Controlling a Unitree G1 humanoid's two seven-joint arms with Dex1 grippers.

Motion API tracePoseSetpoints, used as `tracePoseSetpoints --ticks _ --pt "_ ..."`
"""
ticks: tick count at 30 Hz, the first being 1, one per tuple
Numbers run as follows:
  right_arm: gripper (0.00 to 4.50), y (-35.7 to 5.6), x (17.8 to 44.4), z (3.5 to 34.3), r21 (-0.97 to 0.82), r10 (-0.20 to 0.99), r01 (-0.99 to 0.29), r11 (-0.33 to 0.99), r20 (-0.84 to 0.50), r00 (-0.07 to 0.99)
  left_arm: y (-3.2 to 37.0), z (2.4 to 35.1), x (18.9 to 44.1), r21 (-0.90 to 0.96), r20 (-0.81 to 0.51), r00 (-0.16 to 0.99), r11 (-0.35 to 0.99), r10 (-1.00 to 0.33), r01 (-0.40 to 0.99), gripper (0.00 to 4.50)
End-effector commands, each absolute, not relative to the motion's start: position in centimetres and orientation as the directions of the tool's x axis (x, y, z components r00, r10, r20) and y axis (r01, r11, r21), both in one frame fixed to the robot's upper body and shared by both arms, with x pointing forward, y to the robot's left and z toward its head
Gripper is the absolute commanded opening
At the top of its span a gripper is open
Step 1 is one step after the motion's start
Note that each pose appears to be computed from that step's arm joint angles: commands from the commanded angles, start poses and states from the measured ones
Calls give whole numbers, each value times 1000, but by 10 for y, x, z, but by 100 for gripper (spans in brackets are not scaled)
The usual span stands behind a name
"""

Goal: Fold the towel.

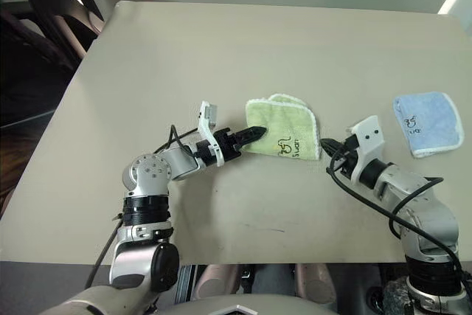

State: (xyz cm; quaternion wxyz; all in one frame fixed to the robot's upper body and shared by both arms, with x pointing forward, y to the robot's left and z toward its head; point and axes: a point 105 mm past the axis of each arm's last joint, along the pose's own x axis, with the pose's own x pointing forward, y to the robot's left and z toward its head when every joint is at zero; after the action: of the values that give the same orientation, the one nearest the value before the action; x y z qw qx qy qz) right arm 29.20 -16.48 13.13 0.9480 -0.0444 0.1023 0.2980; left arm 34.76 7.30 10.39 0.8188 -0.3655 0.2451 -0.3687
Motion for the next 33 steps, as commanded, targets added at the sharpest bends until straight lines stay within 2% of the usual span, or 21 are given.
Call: tracePoseSetpoints --ticks 1,3,4,7,11,13,14,17,20,23,27,33 --pt "0 -167 291 141 -48 559 -576 816 -183 808 77 122 350 -771 -49 647 441 -761 460 67" --pt "0 -167 292 141 -47 559 -575 816 -183 808 84 126 354 -774 -34 682 451 -731 445 14" --pt "0 -167 293 140 -46 559 -575 817 -184 809 92 130 356 -769 -22 710 466 -704 439 6" --pt "0 -167 294 139 -47 558 -574 817 -183 809 112 137 362 -759 0 771 503 -636 414 6" --pt "0 -168 296 140 -50 555 -571 819 -179 812 194 164 374 -748 109 939 595 -327 294 6" --pt "0 -169 296 140 -51 555 -571 820 -178 813 214 169 372 -739 127 960 621 -249 259 6" --pt "0 -168 296 140 -48 558 -574 817 -180 810 253 169 361 -749 134 984 638 -116 177 6" --pt "0 -166 298 137 -45 574 -590 806 -186 798 332 167 322 -755 143 975 656 171 -4 6" --pt "0 -163 301 137 -42 594 -611 790 -188 782 378 170 285 -798 177 916 597 361 -81 6" --pt "0 -159 306 137 -41 614 -630 775 -189 767 384 154 265 -803 126 910 579 395 -140 6" --pt "0 -151 313 138 -42 640 -657 752 -187 745 367 128 259 -801 47 932 571 359 -179 6" --pt "0 -145 317 139 -46 660 -676 735 -181 729 352 120 257 -826 43 947 544 319 -146 197"
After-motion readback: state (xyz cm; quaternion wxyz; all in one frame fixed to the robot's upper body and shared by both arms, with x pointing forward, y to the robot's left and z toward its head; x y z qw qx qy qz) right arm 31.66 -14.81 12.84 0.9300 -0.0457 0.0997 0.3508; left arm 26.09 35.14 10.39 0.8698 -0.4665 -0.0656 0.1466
